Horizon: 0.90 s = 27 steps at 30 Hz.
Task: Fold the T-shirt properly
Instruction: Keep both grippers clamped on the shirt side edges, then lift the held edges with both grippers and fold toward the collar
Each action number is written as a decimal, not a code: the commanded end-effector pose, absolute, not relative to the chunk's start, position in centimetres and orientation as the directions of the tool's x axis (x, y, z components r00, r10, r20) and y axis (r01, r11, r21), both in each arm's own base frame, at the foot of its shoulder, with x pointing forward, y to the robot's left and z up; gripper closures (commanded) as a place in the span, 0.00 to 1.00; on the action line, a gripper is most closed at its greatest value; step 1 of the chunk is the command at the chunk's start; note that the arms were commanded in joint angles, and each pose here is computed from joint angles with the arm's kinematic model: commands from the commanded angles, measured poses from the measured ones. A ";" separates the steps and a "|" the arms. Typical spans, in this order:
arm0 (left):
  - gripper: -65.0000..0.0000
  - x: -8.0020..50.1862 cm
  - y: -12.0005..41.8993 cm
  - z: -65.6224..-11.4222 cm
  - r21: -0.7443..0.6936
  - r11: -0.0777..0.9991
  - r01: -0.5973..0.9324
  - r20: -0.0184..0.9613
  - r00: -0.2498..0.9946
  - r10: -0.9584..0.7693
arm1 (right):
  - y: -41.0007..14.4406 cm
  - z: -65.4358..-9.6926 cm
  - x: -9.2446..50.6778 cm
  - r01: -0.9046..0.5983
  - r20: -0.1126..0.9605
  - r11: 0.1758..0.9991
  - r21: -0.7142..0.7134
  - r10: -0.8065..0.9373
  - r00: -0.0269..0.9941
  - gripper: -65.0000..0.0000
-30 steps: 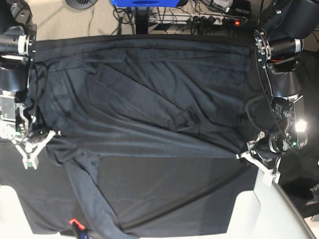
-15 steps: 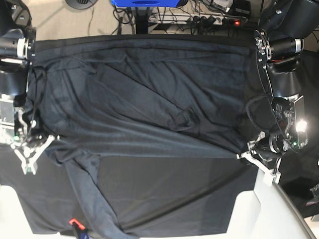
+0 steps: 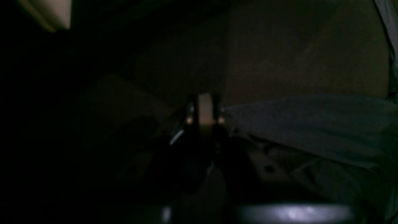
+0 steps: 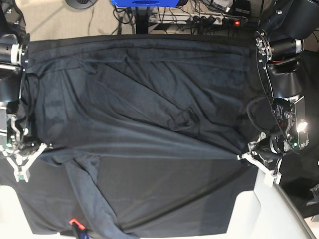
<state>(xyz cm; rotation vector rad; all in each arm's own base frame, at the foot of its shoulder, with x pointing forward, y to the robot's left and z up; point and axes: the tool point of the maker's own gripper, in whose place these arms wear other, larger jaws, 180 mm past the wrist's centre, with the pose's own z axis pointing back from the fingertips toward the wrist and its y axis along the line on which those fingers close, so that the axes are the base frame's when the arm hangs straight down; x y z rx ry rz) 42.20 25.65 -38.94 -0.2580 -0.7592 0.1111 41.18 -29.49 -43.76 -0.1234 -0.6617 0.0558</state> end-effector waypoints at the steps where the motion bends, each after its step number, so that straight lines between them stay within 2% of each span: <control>1: 1.00 43.9 26.4 -36.4 -0.263 0.965 -0.001 0.720 0.666 0.197 | -31.1 -40.9 43.1 0.007 0.670 0.987 -0.163 0.106 0.734 1.00; 11: 1.00 42.6 26.3 -36.7 -0.244 0.970 0.013 0.725 0.666 0.174 | -31.3 -41.4 42.7 0.005 0.668 0.986 -0.164 0.107 0.736 1.00; 18: 1.00 39.3 25.6 -37.7 -0.197 0.979 0.051 0.730 0.674 0.112 | -30.4 -43.5 41.0 -0.107 0.592 0.966 -0.234 0.229 0.773 1.00; 27: 1.00 34.5 24.7 -38.7 -0.137 0.985 0.104 0.695 0.719 0.021 | -31.5 -44.8 38.8 -0.114 0.528 0.961 -0.251 0.235 0.816 1.00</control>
